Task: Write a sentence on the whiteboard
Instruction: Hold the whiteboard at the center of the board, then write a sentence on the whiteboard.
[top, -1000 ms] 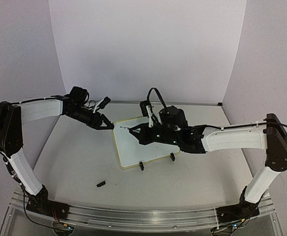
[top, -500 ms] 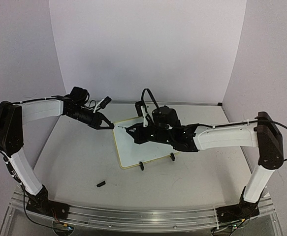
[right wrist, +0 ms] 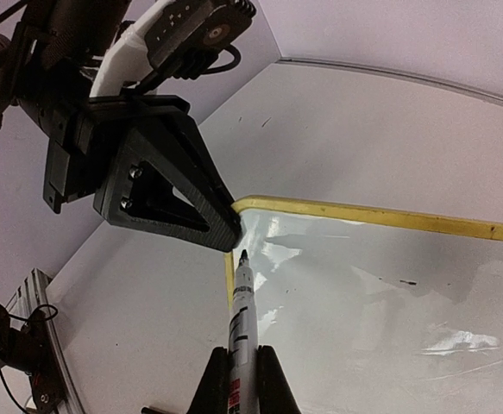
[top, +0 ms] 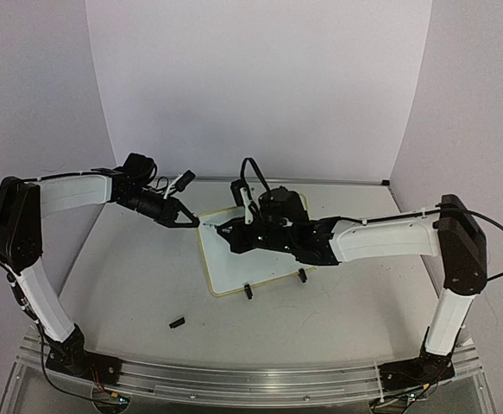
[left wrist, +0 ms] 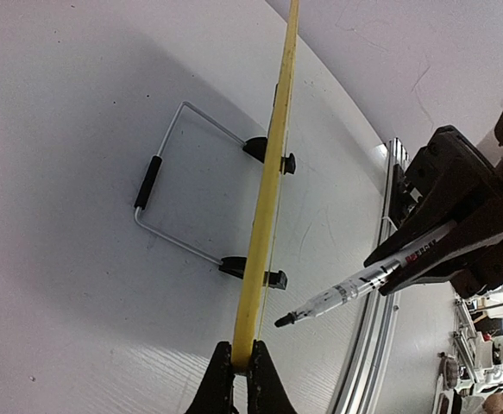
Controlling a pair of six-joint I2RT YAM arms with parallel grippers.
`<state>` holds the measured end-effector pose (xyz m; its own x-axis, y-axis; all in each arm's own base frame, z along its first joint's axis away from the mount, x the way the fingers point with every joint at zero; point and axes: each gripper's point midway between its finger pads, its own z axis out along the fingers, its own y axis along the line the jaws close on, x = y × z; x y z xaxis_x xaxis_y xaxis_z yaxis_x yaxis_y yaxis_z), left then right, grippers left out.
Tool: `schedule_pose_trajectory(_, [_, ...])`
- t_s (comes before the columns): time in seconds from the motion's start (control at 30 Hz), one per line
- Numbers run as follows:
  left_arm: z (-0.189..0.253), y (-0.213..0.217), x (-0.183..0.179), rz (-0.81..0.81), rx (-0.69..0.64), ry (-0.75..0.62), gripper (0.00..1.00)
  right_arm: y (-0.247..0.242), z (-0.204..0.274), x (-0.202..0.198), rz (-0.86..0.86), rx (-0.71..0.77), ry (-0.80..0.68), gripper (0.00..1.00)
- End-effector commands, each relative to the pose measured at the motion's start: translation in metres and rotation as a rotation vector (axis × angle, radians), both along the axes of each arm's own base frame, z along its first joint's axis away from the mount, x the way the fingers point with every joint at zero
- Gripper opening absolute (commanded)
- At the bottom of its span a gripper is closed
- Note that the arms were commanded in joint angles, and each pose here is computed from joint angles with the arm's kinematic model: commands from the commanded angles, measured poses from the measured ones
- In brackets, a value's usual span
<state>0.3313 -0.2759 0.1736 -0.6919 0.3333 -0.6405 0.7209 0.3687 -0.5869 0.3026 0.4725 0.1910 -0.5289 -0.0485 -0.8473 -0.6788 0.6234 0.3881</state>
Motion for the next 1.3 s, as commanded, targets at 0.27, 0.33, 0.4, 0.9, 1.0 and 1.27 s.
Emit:
schedule_pose_trajectory(0.27, [0.007, -0.005, 0.006, -0.027, 0.004, -0.065, 0.00, 0.009, 0.007, 0.010, -0.029, 0.006, -0.041, 0.00])
schedule_pose_trajectory(0.33, [0.007, -0.005, 0.006, -0.029, 0.003, -0.067, 0.00, 0.008, 0.004, 0.012, -0.038, -0.003, -0.039, 0.00])
schedule_pose_trajectory(0.4, [0.008, -0.006, 0.006, -0.031, 0.001, -0.066, 0.00, 0.007, 0.001, 0.013, -0.044, -0.011, -0.035, 0.00])
schedule_pose_trajectory(0.9, [0.008, -0.006, 0.005, -0.034, 0.002, -0.067, 0.00, -0.012, -0.009, 0.010, -0.097, -0.043, -0.021, 0.00])
schedule_pose_trajectory(1.0, [0.007, -0.005, 0.005, -0.034, 0.003, -0.067, 0.00, -0.013, -0.008, 0.009, -0.097, -0.043, -0.022, 0.00])
schedule_pose_trajectory(1.27, [0.008, -0.005, 0.006, -0.033, 0.007, -0.071, 0.00, -0.015, -0.007, 0.004, -0.091, -0.041, -0.016, 0.00])
